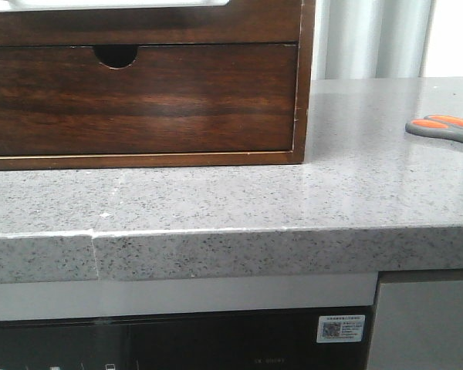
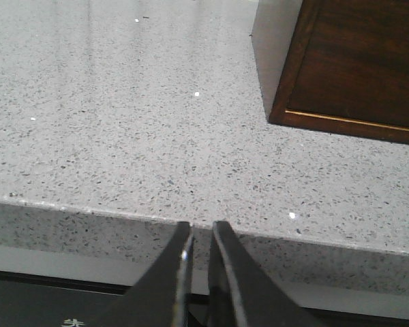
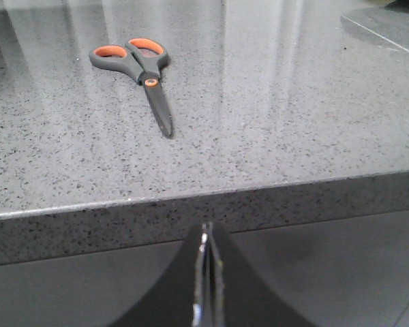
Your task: Put scissors in drawer with both arms
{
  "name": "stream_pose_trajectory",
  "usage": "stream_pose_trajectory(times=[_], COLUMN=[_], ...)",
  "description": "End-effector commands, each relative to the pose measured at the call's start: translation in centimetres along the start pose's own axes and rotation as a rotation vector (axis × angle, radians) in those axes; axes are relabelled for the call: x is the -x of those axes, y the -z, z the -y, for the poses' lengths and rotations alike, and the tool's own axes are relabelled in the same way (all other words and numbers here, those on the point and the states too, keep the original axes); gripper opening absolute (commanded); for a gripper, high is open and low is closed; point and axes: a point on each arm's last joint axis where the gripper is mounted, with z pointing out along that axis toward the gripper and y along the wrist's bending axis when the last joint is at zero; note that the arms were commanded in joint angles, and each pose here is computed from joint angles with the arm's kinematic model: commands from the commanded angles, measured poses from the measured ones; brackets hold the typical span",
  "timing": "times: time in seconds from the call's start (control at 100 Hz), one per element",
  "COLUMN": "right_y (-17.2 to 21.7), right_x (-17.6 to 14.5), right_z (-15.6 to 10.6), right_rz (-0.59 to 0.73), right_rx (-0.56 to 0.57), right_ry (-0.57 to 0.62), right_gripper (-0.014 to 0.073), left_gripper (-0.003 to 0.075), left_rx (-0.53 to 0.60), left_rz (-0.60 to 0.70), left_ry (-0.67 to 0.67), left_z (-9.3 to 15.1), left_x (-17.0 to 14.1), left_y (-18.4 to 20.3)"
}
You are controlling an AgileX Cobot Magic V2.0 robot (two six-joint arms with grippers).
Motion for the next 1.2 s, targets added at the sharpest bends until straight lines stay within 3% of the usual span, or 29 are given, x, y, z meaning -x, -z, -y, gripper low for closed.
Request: stream_pose_trajectory(times=[0.0, 0.95, 1.19], right_y=[0.01, 0.01, 0.03], right_x=[-0.14, 0.00, 0.37], right_z=[0.05, 0.07, 0.07], right_rz=[0.023, 0.039, 0.079], right_rx=[-0.009, -0.011, -0.012], right_ry=[0.015, 0.022, 0.022], right_gripper=[-0.0106, -0.0106, -0.0106], left_gripper=[0.0004, 0.0003, 0.0003], left_rx=[-0.020, -0.007, 0.003], left_rz=[0.066, 0.086, 0.147], left_ry=[-0.004, -0.057, -0.135], left_z=[0.07, -0.02, -0.05], left_x=[0.05, 0.28, 0.82], left_y=[0.08, 0.11, 0.17])
